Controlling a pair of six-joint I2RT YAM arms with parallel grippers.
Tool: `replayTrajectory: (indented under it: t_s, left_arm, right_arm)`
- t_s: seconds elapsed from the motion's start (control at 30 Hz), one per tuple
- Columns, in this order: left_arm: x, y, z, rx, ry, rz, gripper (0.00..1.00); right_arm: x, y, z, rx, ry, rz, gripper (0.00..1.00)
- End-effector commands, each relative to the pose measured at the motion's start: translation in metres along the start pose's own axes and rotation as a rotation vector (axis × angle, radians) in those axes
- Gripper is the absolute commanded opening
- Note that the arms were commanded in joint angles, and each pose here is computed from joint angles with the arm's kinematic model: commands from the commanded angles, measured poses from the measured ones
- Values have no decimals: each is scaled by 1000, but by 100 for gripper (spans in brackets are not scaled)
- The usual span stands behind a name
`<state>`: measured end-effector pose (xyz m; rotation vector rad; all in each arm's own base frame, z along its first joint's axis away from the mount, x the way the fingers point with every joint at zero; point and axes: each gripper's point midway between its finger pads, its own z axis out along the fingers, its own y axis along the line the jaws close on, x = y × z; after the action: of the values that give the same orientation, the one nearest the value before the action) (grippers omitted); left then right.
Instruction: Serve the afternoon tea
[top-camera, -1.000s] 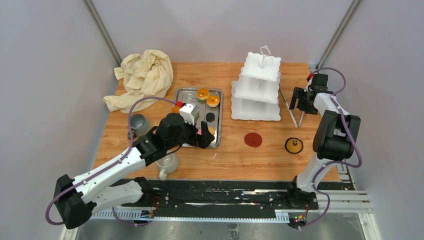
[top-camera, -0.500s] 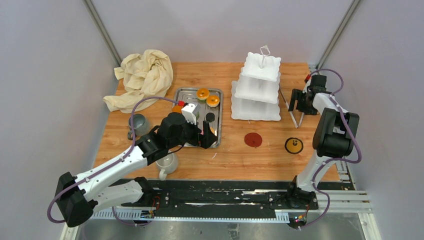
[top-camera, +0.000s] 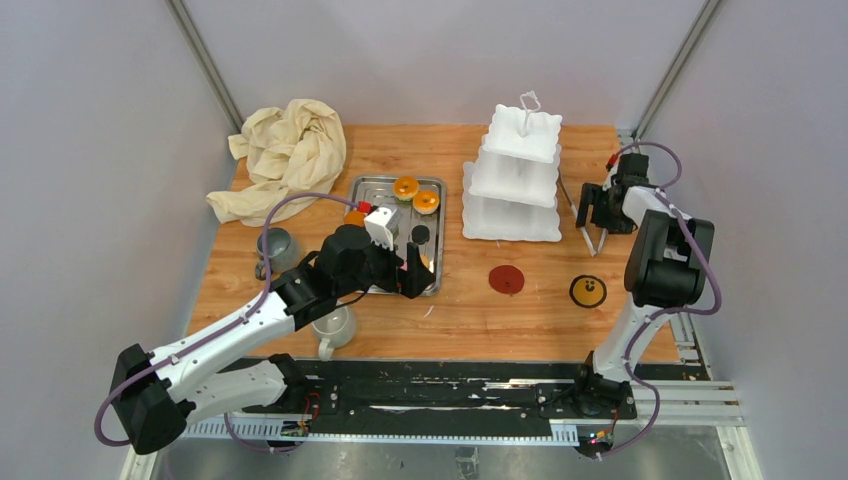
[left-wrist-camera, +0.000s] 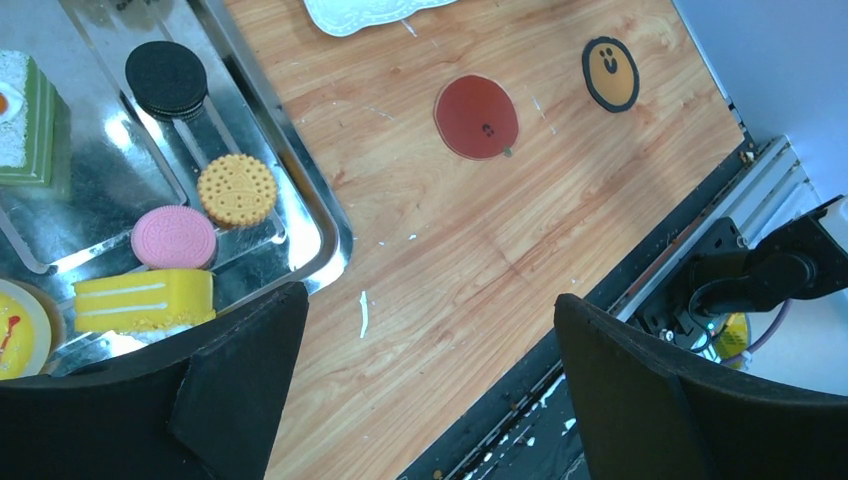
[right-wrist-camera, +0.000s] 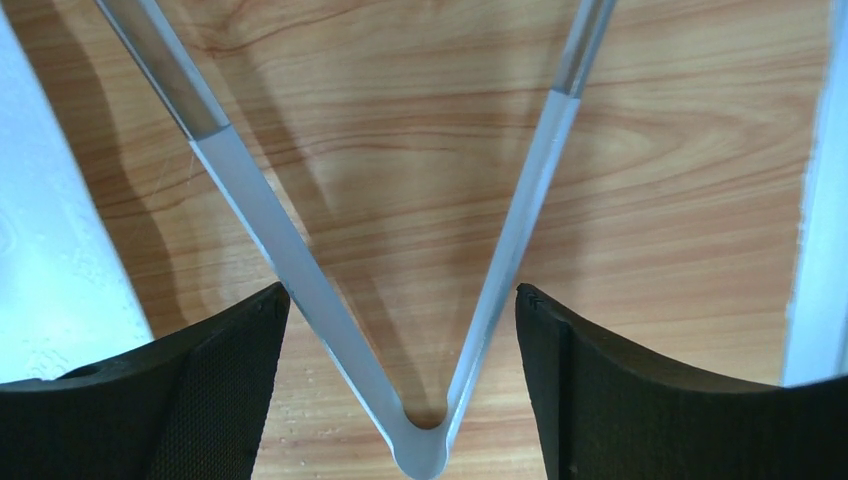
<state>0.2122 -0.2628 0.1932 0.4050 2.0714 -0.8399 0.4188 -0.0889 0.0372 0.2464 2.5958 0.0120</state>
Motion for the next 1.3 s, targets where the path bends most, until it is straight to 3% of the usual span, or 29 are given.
replayTrajectory:
  t_s: [0.0, 0.47, 0.57, 0.67, 0.7, 0.77, 0.97, 1.03, 1.2, 1.27]
  left_arm:
    - [-13, -8, 0, 31, -32, 26, 98]
    - [-9, -6, -3, 30, -28, 23, 98]
    - [-9, -6, -4, 26, -30, 21, 98]
    - [-7, -2, -4, 11, -24, 17, 98]
    - [-6, -2, -4, 10, -23, 17, 98]
    - [-6, -2, -5, 11, -24, 18, 98]
    - [-9, -3, -5, 12, -29, 27, 98]
    - [-9, -3, -4, 13, -29, 28, 98]
    - [-7, -2, -2, 13, -21, 31, 98]
    - [-6, -2, -1, 11, -17, 35, 98]
  right_arm:
    - [1, 2, 13, -35, 25, -17, 82]
    - [-3, 4, 23, -26, 14, -32, 82]
    - [-3, 9, 22, -55, 9, -43, 69]
    - [-3, 10, 22, -60, 11, -43, 42]
    - [-3, 10, 23, -59, 12, -44, 36]
    - [-2, 9, 22, -55, 13, -46, 32]
    - [0, 6, 16, -24, 11, -58, 31]
    - [-2, 5, 14, -16, 5, -59, 38]
    - [-3, 5, 18, -15, 19, -40, 97]
    - [-6, 4, 18, -8, 27, -37, 98]
